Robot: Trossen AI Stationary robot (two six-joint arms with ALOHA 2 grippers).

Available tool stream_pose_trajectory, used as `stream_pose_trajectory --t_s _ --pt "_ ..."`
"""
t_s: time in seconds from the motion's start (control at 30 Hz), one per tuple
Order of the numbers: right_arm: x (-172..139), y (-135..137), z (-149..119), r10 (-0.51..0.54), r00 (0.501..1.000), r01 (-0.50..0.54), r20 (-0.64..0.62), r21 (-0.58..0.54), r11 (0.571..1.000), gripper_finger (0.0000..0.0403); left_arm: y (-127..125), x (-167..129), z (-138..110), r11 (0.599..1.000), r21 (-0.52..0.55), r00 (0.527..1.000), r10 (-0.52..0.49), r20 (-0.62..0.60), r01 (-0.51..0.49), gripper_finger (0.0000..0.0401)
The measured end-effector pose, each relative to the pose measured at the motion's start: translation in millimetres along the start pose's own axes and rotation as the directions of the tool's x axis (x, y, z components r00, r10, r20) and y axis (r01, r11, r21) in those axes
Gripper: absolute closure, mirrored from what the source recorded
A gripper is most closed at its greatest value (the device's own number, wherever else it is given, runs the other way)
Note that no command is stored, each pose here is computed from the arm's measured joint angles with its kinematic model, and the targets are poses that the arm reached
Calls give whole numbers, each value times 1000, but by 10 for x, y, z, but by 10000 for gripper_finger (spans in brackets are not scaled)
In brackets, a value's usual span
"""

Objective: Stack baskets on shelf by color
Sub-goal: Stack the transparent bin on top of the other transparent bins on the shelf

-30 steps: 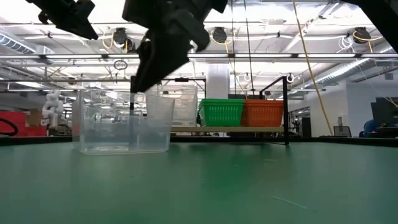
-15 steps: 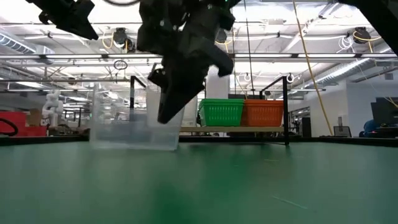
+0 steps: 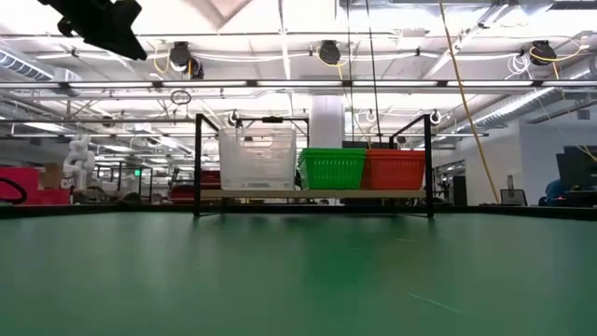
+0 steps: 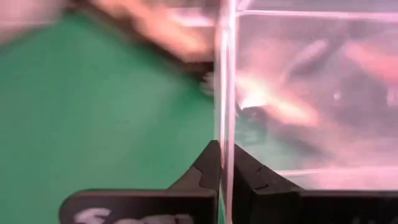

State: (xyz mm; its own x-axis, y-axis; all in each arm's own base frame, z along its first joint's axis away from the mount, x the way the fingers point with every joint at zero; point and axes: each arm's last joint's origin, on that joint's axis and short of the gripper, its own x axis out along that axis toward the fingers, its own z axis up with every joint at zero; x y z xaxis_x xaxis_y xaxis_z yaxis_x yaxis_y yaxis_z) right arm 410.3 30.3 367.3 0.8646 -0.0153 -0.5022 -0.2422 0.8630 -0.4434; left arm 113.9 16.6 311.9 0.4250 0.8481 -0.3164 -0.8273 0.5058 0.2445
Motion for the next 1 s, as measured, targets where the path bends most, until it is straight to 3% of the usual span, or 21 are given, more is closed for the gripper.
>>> stream_pose_trajectory --t_s 0.07,0.17,0.33,0.5,0.67,1.0 --pt "-92 -205 -6 -196 980 197 -30 24 980 402 -1 0 0 1000 -1 1000 -1 0 1 272" --pt "-88 -540 -178 -320 943 329 -88 110 938 402 -3 1 -1 1000 -2 1000 -3 -1 3 272" --pt "64 -1026 -756 -235 946 300 -224 329 895 402 -3 1 0 1000 -6 1000 -3 -1 3 272" --pt "209 -1194 -1121 -145 942 268 -304 417 869 402 -3 1 -1 1000 -5 1000 -3 -1 3 272" --pt "320 -1110 -1174 -45 954 181 -297 448 875 402 -1 1 -1 1000 5 1000 0 0 0 272" --pt "330 -988 -1192 40 939 116 -341 426 897 403 -2 1 0 1000 5 1000 1 1 -1 272"
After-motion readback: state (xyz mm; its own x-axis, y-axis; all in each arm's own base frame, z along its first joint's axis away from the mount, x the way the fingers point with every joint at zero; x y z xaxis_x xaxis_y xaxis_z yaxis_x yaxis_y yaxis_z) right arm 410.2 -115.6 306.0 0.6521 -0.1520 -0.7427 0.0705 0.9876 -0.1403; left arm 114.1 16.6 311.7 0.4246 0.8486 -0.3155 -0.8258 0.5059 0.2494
